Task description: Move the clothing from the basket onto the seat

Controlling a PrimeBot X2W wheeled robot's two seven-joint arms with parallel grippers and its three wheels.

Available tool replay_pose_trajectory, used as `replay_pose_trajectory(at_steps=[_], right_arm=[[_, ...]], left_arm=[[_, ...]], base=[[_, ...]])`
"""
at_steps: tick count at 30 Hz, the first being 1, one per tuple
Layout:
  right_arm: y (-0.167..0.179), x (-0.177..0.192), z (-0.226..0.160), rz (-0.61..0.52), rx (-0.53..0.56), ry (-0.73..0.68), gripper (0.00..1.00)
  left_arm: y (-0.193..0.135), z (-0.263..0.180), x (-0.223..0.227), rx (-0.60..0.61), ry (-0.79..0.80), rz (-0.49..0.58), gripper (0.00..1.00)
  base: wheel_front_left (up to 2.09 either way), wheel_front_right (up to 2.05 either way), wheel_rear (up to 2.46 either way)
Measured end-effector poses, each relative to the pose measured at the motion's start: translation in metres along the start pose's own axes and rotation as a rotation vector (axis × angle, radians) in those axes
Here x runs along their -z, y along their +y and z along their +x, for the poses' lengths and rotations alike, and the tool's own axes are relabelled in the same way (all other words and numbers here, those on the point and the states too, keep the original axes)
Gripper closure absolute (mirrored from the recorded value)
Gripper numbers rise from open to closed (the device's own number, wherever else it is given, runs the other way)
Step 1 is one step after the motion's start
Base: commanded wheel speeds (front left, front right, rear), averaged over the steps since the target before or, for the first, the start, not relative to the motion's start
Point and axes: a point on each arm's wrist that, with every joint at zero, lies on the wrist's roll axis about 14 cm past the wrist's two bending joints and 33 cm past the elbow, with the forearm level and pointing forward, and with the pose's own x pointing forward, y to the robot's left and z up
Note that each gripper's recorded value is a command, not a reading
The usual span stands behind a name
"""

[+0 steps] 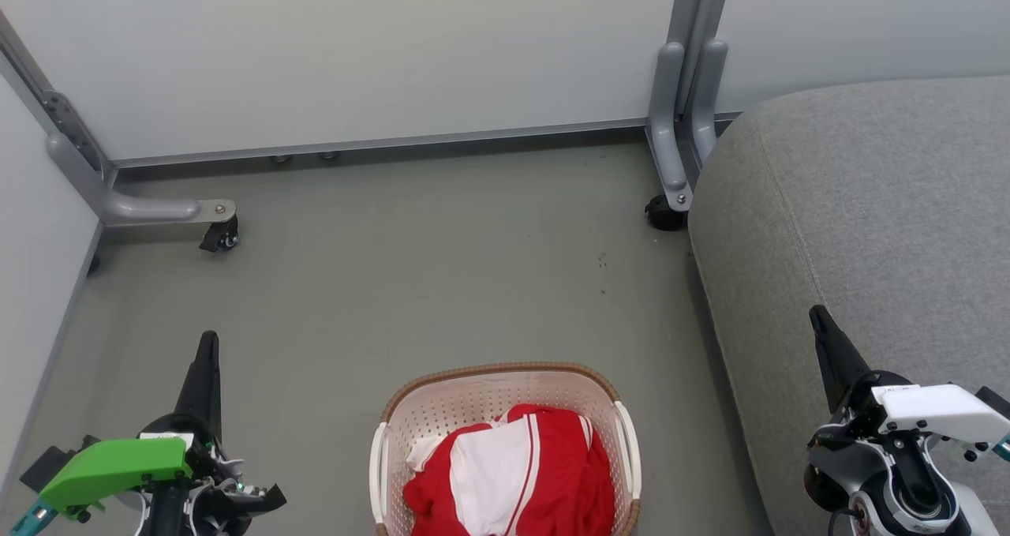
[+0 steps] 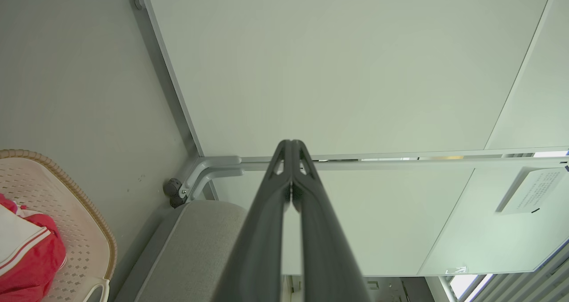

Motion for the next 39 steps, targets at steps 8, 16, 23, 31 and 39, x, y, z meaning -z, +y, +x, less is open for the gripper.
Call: replay_pose_trajectory(at_steps=[8, 16, 23, 31, 39], right_arm=[[0.0, 0.0, 0.0, 0.0, 0.0, -0.002, 1.0], [0.0, -0.001, 0.0, 0.0, -0.001, -0.002, 1.0], [0.0, 0.0, 0.0, -0.001, -0.001, -0.002, 1.0], [-0.027, 0.002, -0.012, 0.013, 0.079, -0.004, 0.0], [-0.023, 0.005, -0.011, -0.024, 0.067, -0.013, 0.0]], left_arm=[[0.0, 0.0, 0.0, 0.001, 0.0, -0.001, 1.0], [0.0, 0.0, 0.001, 0.001, 0.001, -0.002, 1.0], [0.0, 0.0, 0.001, 0.001, 0.002, 0.001, 1.0], [0.027, -0.011, 0.004, -0.078, 0.001, -0.014, 0.0], [0.026, -0.011, 0.013, -0.075, 0.009, 0.019, 0.0]], base=[[0.0, 0.0, 0.0], [0.0, 0.0, 0.0], [0.0, 0.0, 0.0], [0.0, 0.0, 0.0], [0.0, 0.0, 0.0]])
